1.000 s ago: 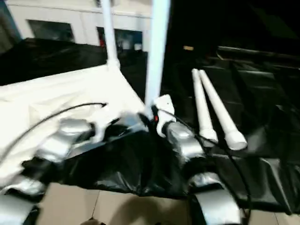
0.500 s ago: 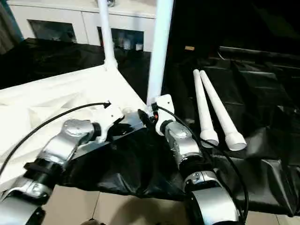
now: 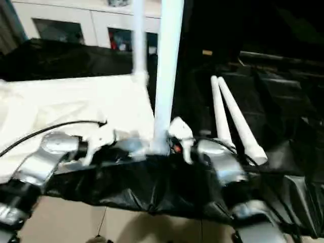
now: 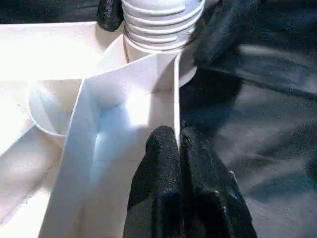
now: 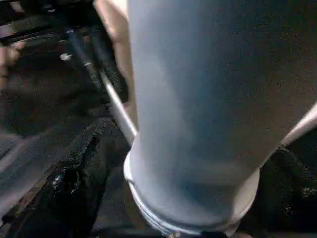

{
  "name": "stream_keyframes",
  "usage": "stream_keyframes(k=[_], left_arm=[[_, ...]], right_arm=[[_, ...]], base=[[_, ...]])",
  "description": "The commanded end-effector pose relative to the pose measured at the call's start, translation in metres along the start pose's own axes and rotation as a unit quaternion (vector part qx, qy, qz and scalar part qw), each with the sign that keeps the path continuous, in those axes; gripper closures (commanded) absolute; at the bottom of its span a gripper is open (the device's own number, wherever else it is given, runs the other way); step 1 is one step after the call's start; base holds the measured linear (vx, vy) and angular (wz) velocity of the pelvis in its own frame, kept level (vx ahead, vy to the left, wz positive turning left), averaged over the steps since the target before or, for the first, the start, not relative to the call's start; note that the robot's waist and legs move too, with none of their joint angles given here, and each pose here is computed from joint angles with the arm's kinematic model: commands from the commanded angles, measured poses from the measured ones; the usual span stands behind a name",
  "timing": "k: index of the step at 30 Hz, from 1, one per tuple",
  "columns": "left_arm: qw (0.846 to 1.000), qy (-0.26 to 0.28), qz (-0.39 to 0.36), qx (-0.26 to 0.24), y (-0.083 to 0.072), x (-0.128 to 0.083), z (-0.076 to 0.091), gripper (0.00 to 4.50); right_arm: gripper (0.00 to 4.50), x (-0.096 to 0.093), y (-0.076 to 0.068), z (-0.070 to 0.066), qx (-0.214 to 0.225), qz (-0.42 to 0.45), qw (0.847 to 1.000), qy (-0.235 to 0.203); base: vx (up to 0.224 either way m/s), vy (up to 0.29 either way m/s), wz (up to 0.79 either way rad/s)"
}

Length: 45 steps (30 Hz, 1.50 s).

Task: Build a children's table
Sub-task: Rotate leg to tighten

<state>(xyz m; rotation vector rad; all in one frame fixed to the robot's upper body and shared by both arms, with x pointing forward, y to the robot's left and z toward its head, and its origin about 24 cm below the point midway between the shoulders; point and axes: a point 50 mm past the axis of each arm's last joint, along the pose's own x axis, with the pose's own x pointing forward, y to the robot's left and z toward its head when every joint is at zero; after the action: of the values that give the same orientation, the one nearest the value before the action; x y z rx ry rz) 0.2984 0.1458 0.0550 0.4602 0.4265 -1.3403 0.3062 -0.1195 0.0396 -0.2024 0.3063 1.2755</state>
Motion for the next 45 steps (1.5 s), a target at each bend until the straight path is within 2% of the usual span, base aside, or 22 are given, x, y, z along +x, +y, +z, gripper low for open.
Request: stream_keyframes(k=[1, 3, 6, 10, 11, 16, 21, 22, 23, 25, 30, 33, 35, 38, 40, 41, 42, 45], left_arm=[[0.999, -0.006, -0.041, 0.023, -0.009, 0.011, 0.006, 4.5], [0.999, -0.003, -0.046, 0.025, -0.009, 0.01, 0.005, 4.5], [0.998, 0.001, -0.054, 0.027, -0.01, 0.008, 0.003, 4.5], [0.998, 0.003, -0.054, 0.025, -0.01, 0.007, 0.002, 4.5], [0.998, 0.003, -0.054, 0.024, -0.009, 0.007, 0.001, 4.5], [1.0, -0.008, -0.027, 0.009, -0.007, 0.01, 0.001, 4.5], [0.998, 0.0, 0.051, -0.02, 0.006, 0.018, 0.004, 4.5], [0.997, -0.005, 0.066, -0.033, 0.008, 0.022, 0.008, 4.5], [0.997, -0.005, 0.066, -0.033, 0.008, 0.022, 0.008, 4.5], [0.994, -0.01, 0.099, -0.052, 0.014, 0.035, 0.019, 4.5], [0.989, -0.028, 0.124, -0.076, 0.013, 0.064, 0.035, 4.5], [0.989, -0.027, 0.124, -0.073, 0.011, 0.069, 0.037, 4.5], [0.99, -0.025, 0.12, -0.066, 0.008, 0.072, 0.037, 4.5], [0.992, -0.025, 0.111, -0.062, 0.006, 0.072, 0.036, 4.5], [0.993, -0.027, 0.1, -0.058, 0.005, 0.066, 0.036, 4.5], [0.993, -0.028, 0.098, -0.057, 0.005, 0.065, 0.035, 4.5], [0.994, -0.035, 0.088, -0.049, 0.004, 0.059, 0.035, 4.5], [0.996, -0.043, 0.073, -0.037, 0.003, 0.053, 0.034, 4.5]], right_arm=[[0.92, 0.012, 0.015, 0.009, -0.024, 0.081, 0.996, -0.002], [0.92, 0.012, 0.016, 0.008, -0.025, 0.085, 0.996, 0.0], [1.33, 0.012, 0.018, 0.009, -0.025, 0.09, 0.996, 0.0], [1.47, 0.013, 0.02, 0.009, -0.02, 0.094, 0.995, -0.003], [1.65, 0.014, 0.021, 0.008, -0.009, 0.093, 0.996, -0.008], [1.72, 0.018, 0.024, 0.007, 0.026, 0.077, 0.996, -0.028], [1.74, 0.032, 0.012, 0.002, 0.048, -0.047, 0.997, -0.028], [1.74, 0.036, 0.007, 0.001, 0.065, -0.095, 0.993, -0.026], [1.74, 0.036, 0.007, 0.001, 0.065, -0.095, 0.993, -0.026], [1.75, 0.047, -0.005, 0.0, 0.113, -0.199, 0.973, -0.029], [1.75, 0.062, -0.012, -0.003, 0.16, -0.295, 0.942, -0.024], [1.75, 0.066, -0.012, -0.002, 0.16, -0.305, 0.939, -0.024], [1.19, 0.068, -0.013, 0.003, 0.154, -0.31, 0.937, -0.039], [0.95, 0.067, -0.014, 0.006, 0.156, -0.303, 0.939, -0.053], [0.62, 0.063, -0.015, 0.011, 0.122, -0.282, 0.95, -0.05], [0.62, 0.062, -0.015, 0.012, 0.111, -0.276, 0.953, -0.049], [0.56, 0.056, -0.015, 0.017, 0.08, -0.252, 0.963, -0.052], [0.56, 0.051, -0.013, 0.02, 0.061, -0.219, 0.972, -0.054]], base=[[0.0, 0.0, 0.0], [0.0, 0.0, 0.0], [0.0, 0.0, 0.0], [0.0, 0.0, 0.0], [0.0, 0.0, 0.0], [0.0, 0.0, 0.0], [0.0, 0.0, 0.0], [0.0, 0.0, 0.0], [0.0, 0.0, 0.0], [0.0, 0.0, 0.0], [0.0, 0.0, 0.0], [0.0, 0.0, 0.0], [0.0, 0.0, 0.0], [0.0, 0.0, 0.0], [0.0, 0.0, 0.0], [0.0, 0.0, 0.0], [0.0, 0.0, 0.0], [0.0, 0.0, 0.0]])
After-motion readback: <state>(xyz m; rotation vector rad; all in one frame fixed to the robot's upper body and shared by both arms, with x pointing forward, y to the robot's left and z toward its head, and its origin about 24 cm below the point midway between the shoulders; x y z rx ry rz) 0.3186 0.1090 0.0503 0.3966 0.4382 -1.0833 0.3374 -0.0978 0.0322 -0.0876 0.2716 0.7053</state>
